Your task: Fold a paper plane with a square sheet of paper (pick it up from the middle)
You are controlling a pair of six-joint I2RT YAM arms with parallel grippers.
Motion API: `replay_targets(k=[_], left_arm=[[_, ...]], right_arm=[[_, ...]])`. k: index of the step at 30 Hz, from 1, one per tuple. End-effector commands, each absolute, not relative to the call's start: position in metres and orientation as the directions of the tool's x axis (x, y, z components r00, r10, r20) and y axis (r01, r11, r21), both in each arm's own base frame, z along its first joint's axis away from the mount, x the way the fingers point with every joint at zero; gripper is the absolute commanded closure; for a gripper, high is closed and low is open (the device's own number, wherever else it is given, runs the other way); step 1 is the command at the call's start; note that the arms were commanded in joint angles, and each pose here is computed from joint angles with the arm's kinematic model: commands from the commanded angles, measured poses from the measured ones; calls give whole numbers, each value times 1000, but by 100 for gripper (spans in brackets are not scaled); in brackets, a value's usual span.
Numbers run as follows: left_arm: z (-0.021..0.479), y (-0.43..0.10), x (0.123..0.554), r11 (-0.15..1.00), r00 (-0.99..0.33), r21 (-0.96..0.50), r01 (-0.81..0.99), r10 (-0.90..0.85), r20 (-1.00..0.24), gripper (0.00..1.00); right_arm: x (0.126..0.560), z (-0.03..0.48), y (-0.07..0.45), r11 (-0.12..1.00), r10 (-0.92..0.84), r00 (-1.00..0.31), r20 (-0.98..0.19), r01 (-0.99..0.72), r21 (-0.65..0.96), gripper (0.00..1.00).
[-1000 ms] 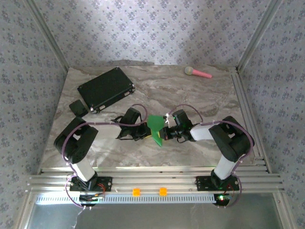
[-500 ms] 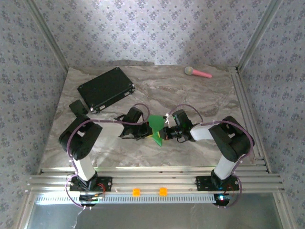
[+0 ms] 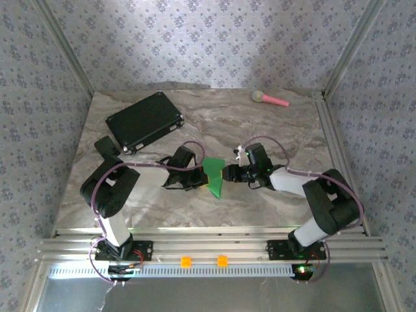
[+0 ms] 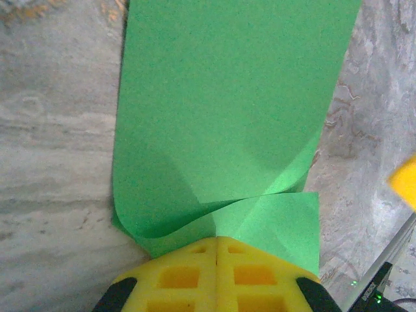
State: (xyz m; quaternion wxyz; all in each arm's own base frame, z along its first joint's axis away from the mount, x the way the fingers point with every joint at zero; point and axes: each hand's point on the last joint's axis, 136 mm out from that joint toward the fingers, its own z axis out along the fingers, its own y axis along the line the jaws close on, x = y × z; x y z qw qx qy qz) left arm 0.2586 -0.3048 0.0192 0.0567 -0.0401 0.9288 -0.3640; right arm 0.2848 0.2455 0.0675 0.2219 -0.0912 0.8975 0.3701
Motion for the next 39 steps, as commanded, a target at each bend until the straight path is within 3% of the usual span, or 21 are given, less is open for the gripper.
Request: replay_targets(k=[1,7,12,29,39], left_arm=[[-9,-289,242,805,-994,-589,-67,-104,-29,99],[-10,-288,241,808,-994,-585,-69,-106,-29,99],[-10,-289,242,807,-994,-587,-67,-108,-34,99],[-13,-290,242,808,-995,-585,-65,-100,-28,99],[-14,-289,241,809,-995,-585,-66,-99,-26,99]], right_arm=[[267,74,253,682,-13,-918,-397,-299,668,62],[238,69,294,673,-143,-940,-309,-322,666,88],[232,56,299,714,-171,-943,-284,-318,624,96],[181,17,276,747,-228,-970,-89,-233,623,96],[211,63,295,691,-166,-968,-187,-250,679,94]])
